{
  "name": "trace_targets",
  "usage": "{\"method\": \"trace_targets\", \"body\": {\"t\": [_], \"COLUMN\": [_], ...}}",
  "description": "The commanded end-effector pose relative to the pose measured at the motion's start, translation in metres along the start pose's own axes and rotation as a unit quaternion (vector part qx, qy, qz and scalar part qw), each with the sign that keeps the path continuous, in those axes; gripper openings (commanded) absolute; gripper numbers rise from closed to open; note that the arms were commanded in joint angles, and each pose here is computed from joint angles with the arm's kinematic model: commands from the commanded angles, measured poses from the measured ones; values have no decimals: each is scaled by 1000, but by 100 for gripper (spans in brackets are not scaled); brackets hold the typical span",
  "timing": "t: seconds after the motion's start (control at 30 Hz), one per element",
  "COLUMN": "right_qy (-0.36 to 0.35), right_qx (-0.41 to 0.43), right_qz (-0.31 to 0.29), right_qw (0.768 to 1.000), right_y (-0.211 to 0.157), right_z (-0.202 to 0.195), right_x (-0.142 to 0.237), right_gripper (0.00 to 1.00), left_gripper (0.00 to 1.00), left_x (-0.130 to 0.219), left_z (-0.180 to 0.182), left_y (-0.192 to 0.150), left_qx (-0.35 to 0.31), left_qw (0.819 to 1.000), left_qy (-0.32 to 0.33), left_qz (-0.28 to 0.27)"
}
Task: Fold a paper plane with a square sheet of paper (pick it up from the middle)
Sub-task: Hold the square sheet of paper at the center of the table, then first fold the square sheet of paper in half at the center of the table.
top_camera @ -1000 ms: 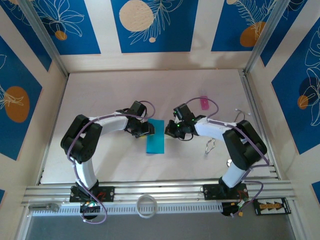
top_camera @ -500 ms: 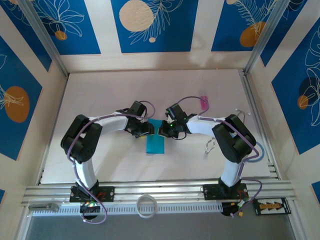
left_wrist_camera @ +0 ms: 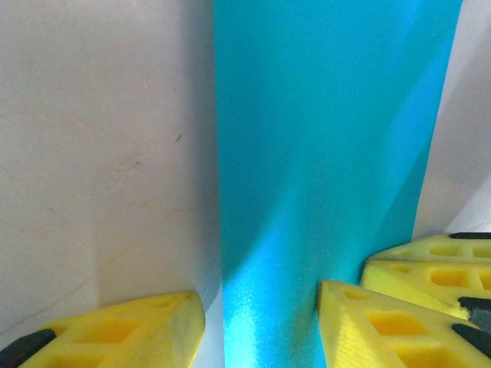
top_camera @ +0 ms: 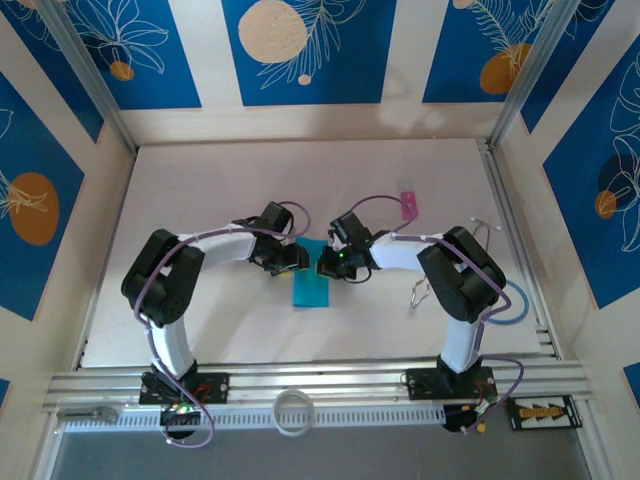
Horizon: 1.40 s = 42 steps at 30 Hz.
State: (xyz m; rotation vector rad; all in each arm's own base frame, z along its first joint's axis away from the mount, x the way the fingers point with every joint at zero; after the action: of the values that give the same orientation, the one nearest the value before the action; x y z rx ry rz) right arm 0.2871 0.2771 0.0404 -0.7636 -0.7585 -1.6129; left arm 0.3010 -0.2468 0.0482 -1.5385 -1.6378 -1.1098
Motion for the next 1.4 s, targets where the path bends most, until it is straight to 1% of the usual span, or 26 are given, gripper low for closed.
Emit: {"method": "trace_targets", "body": {"t": [0.0,0.17,0.23,0.3,0.37,0.5,0.63,0.7,0.77,0.9,1.03,1.1,1.37], "right_qy": [-59,-46,-39,-40,-47,-83,-92,-85,-79,-79,-78,-79,-87], "right_qx": [16,30,36,40,40,33,22,18,15,11,13,11,9], "right_qz": [23,37,43,47,50,60,65,65,65,66,70,72,73], "right_qw": [998,998,998,997,997,994,993,994,995,995,994,994,993], "right_y": [-13,-3,0,3,6,7,6,6,6,6,6,6,4], "right_z": [-36,-42,-43,-45,-47,-57,-62,-61,-60,-61,-60,-61,-65], "right_x": [-1,3,5,7,9,8,6,7,7,7,8,7,7], "right_gripper": [5,4,4,4,4,4,4,4,4,4,4,4,3], "left_gripper": [54,60,61,59,54,40,32,24,18,15,4,0,0], "left_x": [-17,13,26,34,37,38,33,28,24,14,4,2,-3], "left_z": [11,-9,-15,-20,-31,-53,-64,-64,-62,-55,-53,-53,-47], "left_y": [-4,10,15,18,19,20,21,20,18,13,12,13,8], "left_qx": [0,-9,-15,-20,-33,-53,-60,-56,-50,-41,-26,-20,-19], "left_qw": [1000,999,998,997,995,988,983,982,983,984,982,981,984], "left_qy": [12,-13,-16,-27,-58,-126,-163,-172,-175,-169,-185,-190,-178], "left_qz": [3,-42,-62,-73,-72,-65,-51,-45,-41,-34,-31,-36,-28]}}
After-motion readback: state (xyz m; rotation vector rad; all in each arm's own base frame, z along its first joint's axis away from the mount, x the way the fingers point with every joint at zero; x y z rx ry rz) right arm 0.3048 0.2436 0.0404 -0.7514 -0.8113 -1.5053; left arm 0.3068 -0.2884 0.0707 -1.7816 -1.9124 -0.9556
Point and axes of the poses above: each hand's point on the last joint's axis, 136 mm out from that joint toward the fingers, its own x axis back along the fingers, its own z axis along the line the jaws close on, y = z × x, the point moved 3 cm from there along x, back along the fingers, and after that the axes turned 5 degrees about -x, right-handed, at the moved point
